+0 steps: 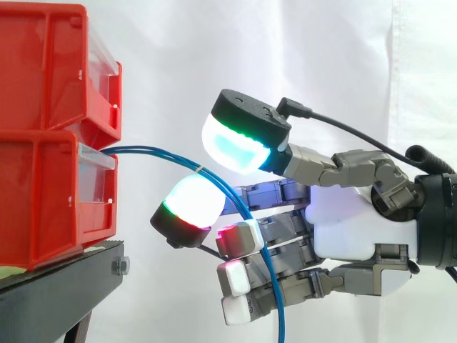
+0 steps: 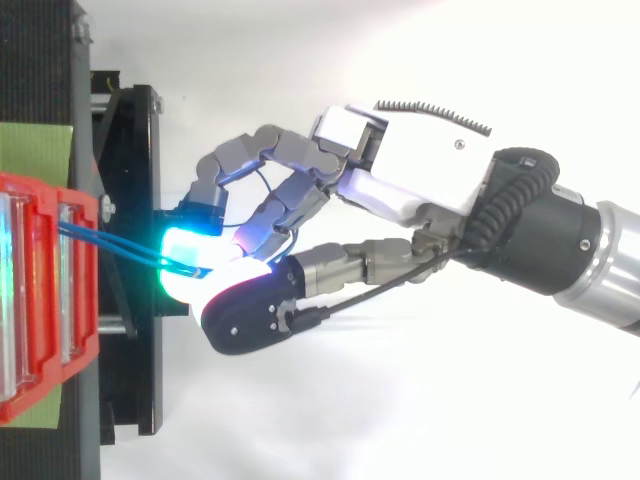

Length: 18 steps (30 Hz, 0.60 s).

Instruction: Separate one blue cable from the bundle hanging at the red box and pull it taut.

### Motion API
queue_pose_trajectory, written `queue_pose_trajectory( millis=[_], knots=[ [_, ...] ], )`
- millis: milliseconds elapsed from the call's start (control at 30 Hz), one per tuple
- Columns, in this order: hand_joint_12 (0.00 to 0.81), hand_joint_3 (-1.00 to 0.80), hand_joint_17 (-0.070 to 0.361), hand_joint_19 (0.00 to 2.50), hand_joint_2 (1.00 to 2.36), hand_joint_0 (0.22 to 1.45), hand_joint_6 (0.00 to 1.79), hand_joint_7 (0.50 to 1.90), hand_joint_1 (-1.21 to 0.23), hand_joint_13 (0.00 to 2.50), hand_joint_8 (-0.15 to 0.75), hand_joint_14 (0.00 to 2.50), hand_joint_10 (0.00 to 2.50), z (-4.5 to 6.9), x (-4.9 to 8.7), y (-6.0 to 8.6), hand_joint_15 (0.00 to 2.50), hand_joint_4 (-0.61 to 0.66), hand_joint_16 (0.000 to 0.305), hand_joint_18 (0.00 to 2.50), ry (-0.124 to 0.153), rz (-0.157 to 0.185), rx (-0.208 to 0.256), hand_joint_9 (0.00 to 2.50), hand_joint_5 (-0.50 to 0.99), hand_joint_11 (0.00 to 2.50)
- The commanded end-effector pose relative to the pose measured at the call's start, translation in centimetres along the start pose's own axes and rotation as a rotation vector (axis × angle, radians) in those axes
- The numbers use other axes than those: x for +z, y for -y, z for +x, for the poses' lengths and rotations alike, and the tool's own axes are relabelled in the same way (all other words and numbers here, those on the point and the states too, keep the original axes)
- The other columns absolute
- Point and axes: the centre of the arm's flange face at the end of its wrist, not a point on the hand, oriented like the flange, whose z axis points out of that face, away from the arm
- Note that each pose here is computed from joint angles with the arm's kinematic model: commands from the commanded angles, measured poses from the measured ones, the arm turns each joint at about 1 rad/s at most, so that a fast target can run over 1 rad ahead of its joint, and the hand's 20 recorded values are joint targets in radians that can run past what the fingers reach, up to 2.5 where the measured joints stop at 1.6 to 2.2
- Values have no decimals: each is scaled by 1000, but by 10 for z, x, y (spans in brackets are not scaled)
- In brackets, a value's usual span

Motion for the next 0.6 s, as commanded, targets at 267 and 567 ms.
queue_pose_trajectory(
  millis=[267, 567],
  knots=[
    [323, -286, 100, 643, 1018, 659, 936, 1012, -705, 1133, 266, 26, 20, 0, 0, 0, 746, -47, 44, 800, 0, 5, -1, 1163, -221, 1255],
    [319, -253, 98, 631, 1022, 742, 956, 1052, -819, 1117, 262, 26, 18, 0, 0, 0, 754, -81, 44, 787, 0, 5, -2, 1140, -233, 1237]
  ],
)
